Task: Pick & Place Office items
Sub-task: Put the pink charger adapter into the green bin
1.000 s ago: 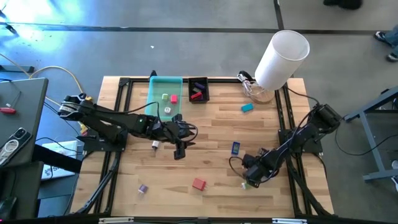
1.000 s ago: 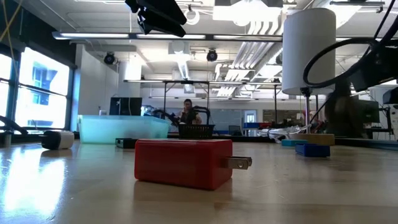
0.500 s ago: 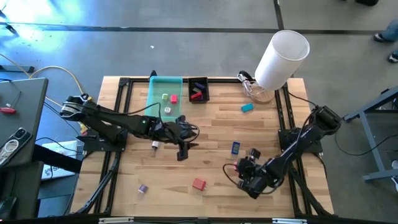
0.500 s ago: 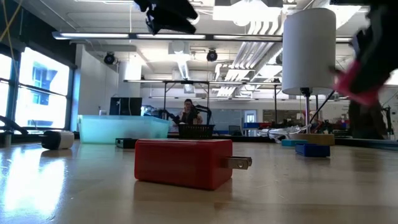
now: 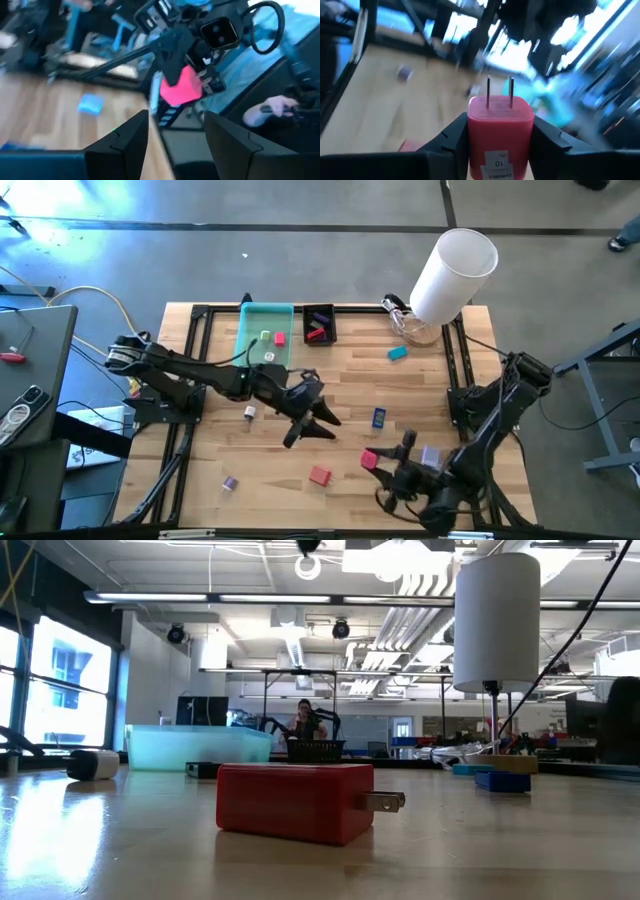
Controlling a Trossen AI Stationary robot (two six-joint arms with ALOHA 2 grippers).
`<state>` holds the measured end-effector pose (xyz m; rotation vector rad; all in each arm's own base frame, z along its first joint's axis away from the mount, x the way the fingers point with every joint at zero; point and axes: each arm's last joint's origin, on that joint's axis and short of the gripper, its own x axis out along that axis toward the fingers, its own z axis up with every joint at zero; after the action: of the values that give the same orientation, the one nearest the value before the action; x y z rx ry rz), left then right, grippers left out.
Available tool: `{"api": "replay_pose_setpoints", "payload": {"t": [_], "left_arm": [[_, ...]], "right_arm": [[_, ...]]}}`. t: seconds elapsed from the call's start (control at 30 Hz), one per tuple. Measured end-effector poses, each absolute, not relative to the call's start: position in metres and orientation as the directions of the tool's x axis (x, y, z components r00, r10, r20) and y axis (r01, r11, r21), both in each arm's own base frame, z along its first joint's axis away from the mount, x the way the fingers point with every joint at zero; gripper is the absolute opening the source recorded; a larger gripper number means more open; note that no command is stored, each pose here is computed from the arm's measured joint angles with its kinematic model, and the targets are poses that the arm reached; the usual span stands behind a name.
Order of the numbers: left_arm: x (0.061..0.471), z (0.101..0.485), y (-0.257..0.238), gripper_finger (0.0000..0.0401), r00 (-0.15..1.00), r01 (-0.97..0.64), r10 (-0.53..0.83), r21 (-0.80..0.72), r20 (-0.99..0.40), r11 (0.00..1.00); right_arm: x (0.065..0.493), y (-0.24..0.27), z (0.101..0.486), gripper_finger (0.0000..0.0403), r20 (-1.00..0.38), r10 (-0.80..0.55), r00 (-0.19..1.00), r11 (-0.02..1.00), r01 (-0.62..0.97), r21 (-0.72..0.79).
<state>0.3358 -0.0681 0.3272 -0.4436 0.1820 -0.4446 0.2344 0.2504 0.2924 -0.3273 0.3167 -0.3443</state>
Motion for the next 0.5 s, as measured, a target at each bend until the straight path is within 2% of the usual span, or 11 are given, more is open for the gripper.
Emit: {"api": "replay_pose_setpoints", "payload": {"t": [0.17,0.4,0.5], "left_arm": [[0.353,0.322,-0.080,0.0186,0.855,0.490,-0.510,-0.459,0.091,0.741],[0.375,0.305,-0.091,0.0186,0.692,0.715,-0.627,-0.467,0.359,0.521],[0.378,0.297,-0.092,0.0186,0.631,0.772,-0.639,-0.435,0.440,0.463]], "right_arm": [[0.236,0.265,0.318,0.0137,-0.099,-0.397,0.913,0.807,0.296,-0.511],[0.249,0.269,0.334,0.0137,-0.079,-0.184,0.980,0.818,0.108,-0.565],[0.255,0.267,0.336,0.0137,-0.068,-0.124,0.990,0.813,0.062,-0.579]]}}
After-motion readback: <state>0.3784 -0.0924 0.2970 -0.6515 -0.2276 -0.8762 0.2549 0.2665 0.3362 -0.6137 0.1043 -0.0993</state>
